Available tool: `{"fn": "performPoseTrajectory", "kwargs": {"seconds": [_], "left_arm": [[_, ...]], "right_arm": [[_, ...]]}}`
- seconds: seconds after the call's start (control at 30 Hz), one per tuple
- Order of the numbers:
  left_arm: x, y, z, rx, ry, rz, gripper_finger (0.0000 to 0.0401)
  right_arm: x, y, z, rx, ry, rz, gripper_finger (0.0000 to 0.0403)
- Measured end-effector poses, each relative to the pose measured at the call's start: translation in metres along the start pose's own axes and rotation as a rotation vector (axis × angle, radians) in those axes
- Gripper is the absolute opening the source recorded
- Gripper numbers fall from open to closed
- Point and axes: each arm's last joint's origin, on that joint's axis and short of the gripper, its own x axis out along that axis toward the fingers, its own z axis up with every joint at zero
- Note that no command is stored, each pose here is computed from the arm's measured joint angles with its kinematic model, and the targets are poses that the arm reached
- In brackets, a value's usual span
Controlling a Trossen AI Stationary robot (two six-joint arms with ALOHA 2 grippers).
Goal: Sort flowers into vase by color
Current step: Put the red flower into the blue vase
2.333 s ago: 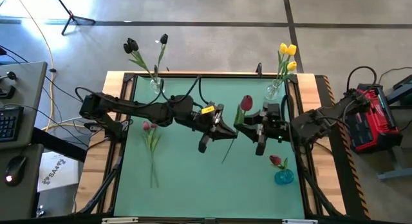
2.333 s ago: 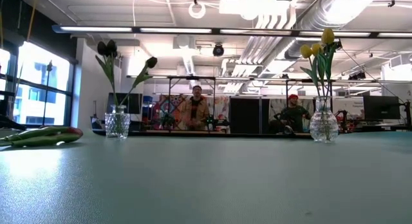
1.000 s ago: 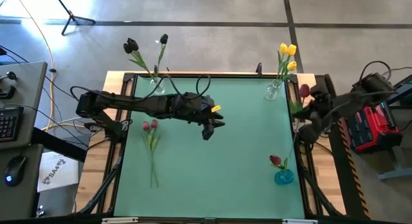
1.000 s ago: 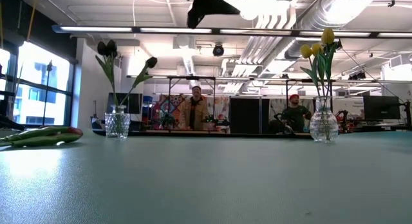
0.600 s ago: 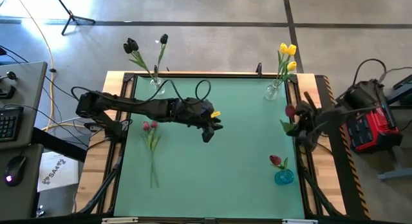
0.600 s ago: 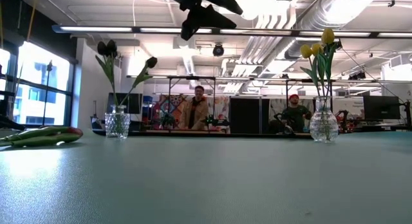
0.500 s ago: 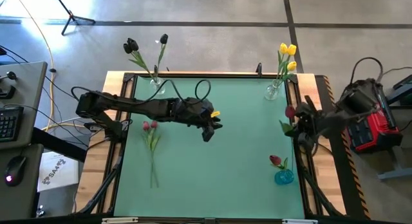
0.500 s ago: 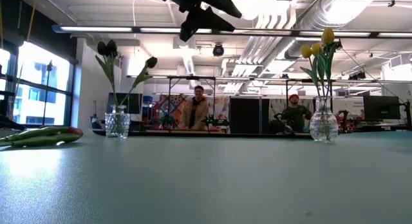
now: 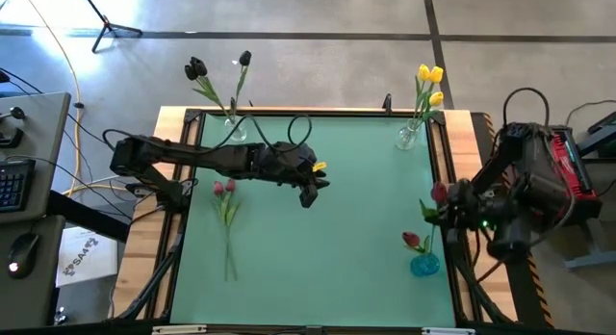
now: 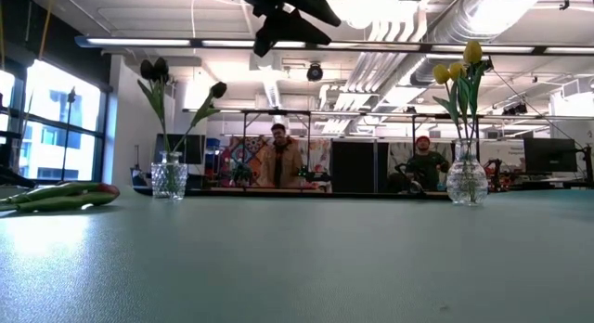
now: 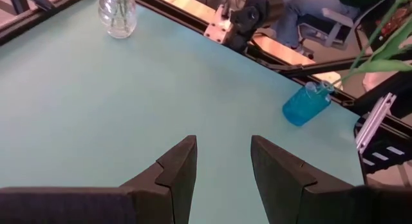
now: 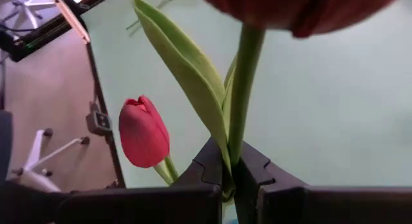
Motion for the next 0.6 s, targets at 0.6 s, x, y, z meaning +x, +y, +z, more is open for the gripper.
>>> {"fn": "performPoseTrajectory", "kwargs": {"seconds": [0.6], "left_arm": [[-0.002, -0.001, 0.002, -0.013, -0.005, -0.035, 0.0136]], "right_arm": [[0.004, 0.023, -0.007, -0.084, 0.061, -0.011, 0.0]]}}
